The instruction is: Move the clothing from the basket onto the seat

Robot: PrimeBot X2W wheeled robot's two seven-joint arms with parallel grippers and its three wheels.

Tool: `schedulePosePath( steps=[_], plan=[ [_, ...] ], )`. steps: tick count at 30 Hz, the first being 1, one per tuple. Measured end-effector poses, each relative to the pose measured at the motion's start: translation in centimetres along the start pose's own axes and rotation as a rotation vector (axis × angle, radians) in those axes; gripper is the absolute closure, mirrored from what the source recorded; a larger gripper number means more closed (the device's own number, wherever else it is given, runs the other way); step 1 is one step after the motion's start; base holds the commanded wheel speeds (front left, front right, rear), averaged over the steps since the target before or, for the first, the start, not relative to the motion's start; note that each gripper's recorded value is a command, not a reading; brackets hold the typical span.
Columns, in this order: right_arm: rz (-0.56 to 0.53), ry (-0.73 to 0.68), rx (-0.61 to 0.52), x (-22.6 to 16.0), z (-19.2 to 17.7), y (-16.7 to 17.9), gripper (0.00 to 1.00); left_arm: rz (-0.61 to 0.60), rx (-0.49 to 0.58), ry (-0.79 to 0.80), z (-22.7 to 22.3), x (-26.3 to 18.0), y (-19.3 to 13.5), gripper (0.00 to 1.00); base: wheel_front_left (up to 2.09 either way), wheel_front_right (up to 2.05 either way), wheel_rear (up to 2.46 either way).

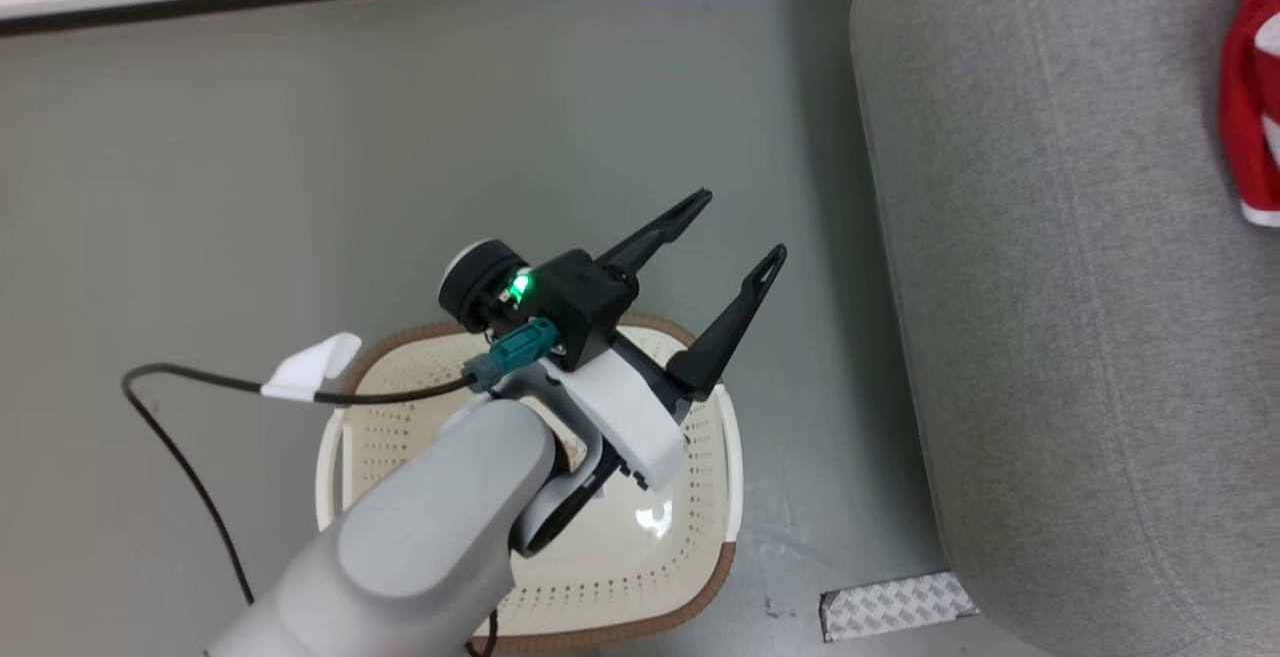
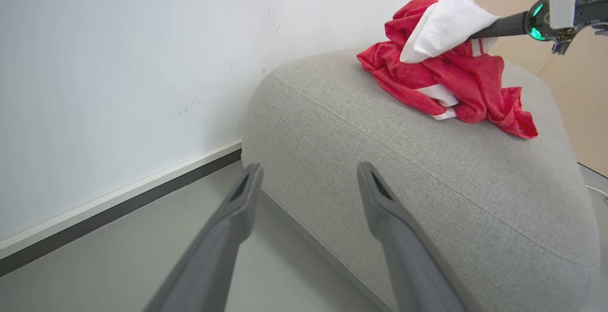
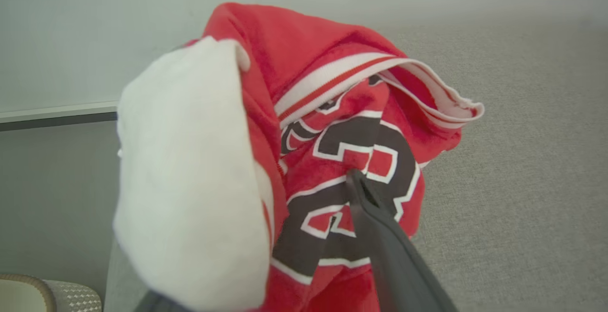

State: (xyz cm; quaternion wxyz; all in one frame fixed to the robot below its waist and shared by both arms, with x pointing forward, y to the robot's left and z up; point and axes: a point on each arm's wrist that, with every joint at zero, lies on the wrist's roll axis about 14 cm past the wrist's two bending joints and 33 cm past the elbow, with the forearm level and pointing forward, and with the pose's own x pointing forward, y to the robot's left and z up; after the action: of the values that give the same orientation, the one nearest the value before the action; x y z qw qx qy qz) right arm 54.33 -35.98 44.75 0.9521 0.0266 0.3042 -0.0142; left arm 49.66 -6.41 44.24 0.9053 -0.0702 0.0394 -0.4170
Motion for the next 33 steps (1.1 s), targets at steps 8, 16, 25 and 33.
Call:
schedulePosePath(
  steps=[8,16,25,33],
  plan=[
    [0.030,0.009,0.020,-3.1,-0.1,0.6,0.00,0.009,0.011,-0.019,1.9,-0.9,-1.2,0.00,0.00,0.00,0.00],
    [0.038,-0.047,-0.026,-8.3,1.5,0.4,0.00,0.026,0.030,-0.053,4.6,-2.6,-3.0,0.00,0.00,0.00,0.00],
    [0.111,-0.268,-0.083,-15.6,5.4,2.4,0.00,0.095,0.056,-0.113,8.2,-5.9,-4.5,0.00,0.00,0.00,0.00],
    [0.228,-0.599,-0.079,-20.4,8.7,6.2,0.00,0.251,0.080,-0.191,11.5,-9.9,-2.8,0.00,0.00,0.00,0.00]
  ],
)
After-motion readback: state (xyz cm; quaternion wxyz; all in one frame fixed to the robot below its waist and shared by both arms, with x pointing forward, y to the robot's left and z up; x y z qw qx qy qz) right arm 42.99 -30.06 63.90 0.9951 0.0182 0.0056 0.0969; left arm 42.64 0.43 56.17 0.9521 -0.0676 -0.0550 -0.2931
